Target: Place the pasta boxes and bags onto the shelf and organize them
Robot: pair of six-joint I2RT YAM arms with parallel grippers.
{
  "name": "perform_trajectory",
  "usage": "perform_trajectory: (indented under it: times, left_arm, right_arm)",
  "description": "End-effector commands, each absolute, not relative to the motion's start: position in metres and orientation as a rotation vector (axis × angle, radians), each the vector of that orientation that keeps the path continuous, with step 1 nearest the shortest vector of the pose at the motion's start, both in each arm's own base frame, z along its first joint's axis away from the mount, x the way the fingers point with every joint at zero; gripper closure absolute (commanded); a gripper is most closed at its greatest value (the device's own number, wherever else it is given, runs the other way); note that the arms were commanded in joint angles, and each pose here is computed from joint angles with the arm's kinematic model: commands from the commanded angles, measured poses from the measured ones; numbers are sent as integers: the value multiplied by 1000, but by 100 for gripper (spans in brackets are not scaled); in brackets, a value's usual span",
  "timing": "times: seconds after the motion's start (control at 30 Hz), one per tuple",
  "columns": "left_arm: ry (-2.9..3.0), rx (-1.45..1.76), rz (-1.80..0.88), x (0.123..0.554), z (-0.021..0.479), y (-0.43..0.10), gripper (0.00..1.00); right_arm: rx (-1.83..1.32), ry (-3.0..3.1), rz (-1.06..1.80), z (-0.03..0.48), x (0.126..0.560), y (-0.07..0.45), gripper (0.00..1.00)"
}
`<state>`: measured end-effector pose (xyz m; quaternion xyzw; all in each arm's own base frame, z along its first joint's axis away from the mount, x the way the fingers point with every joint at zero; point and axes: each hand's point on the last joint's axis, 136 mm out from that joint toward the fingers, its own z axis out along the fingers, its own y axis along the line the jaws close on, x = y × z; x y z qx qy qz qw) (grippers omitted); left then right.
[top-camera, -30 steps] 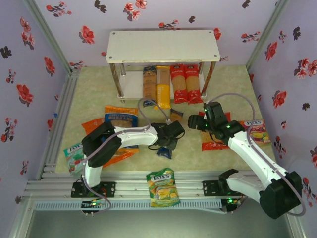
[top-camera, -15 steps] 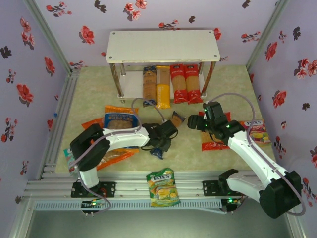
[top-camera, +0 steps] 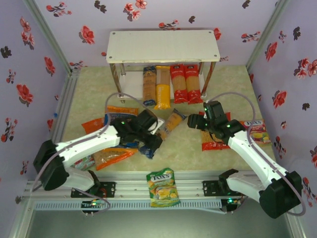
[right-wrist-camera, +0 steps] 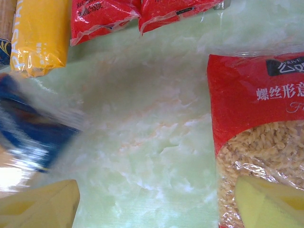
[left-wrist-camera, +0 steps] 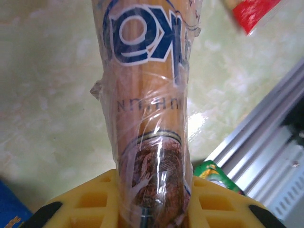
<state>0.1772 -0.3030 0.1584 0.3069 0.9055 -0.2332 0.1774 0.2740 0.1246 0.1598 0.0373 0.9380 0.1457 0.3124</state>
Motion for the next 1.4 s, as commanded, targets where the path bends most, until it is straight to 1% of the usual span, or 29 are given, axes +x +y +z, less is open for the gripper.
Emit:
perform_trajectory:
  times: [0.0,0.17,0.37,0.63,0.77,1.07,1.37]
  left_arm:
    - [2401,660,-786,210,216,-286,100]
    - [2303,348,-695,272,243,-240,100]
    - [2290,202,-536,342,247,-207,100]
    - [2323,127,-420,409,229,-195,100]
    - [2343,120,-394,440,216,-199,100]
    - [2370,95,-300,486,192,-207,100]
    - [2404,100,-232,506,171,-208,100]
  right_arm:
    - [132,2439,375,174,278,120,15]
    - [123,2435,397,176,280,124,15]
    - [103,2433,400,181,284,127,14]
    - [90,2429,395,184,290,130,14]
    - [85,2441,396,181,292,132,14]
    - [76,2451,387,176,294,133,14]
    - [61,2468,373,170,298,135,14]
